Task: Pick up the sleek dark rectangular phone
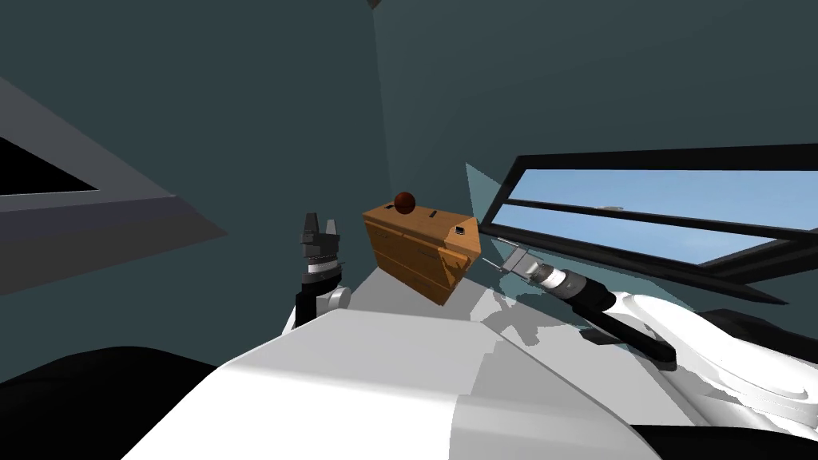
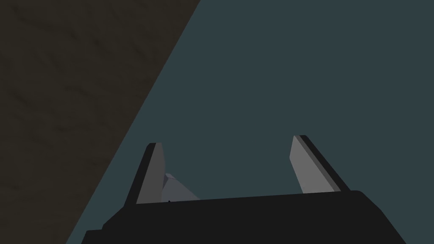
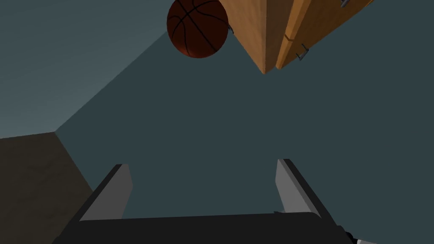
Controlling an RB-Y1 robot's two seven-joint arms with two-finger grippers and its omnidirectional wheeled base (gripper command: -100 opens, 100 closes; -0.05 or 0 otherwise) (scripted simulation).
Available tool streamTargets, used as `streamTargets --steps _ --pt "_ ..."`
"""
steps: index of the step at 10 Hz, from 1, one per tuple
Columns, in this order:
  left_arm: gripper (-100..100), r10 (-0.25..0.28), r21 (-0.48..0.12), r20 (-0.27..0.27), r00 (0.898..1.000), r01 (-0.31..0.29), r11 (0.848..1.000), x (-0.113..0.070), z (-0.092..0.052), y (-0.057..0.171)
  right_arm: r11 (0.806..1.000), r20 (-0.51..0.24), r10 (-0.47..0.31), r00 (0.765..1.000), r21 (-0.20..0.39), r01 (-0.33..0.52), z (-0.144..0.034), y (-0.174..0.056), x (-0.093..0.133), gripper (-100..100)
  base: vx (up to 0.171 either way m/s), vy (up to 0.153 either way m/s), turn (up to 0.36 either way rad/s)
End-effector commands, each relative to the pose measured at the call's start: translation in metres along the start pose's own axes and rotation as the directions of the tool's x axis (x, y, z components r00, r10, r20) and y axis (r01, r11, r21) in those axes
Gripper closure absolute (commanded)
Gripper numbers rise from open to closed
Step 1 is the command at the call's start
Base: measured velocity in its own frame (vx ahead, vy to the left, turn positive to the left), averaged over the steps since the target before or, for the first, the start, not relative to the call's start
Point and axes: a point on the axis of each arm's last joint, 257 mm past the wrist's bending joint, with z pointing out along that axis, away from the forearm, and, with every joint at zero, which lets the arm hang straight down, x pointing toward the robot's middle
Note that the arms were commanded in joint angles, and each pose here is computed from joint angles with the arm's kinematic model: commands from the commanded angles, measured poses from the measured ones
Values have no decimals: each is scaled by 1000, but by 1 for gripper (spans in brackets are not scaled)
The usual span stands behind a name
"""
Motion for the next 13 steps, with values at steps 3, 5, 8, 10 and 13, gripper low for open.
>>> streamTargets --steps 3,5,8,10,13 --pt "0 0 0 0 1000 0 1000 0 0 0 980 -52 -156 986 -132 148 -11 0 16 -100 22 52 103" --pt "0 0 0 0 1000 0 1000 0 0 0 951 -76 -243 967 -213 223 -19 1 28 -100 33 49 133" --pt "0 0 0 0 1000 0 1000 0 0 0 876 -106 -380 919 -359 321 -38 3 53 -100 34 33 141" --pt "0 0 0 0 1000 0 1000 0 0 0 821 -111 -448 887 -443 359 -49 3 67 -100 36 31 163" --pt "0 0 0 0 1000 0 1000 0 0 0 748 -105 -519 848 -535 392 -61 0 80 -100 46 17 127"
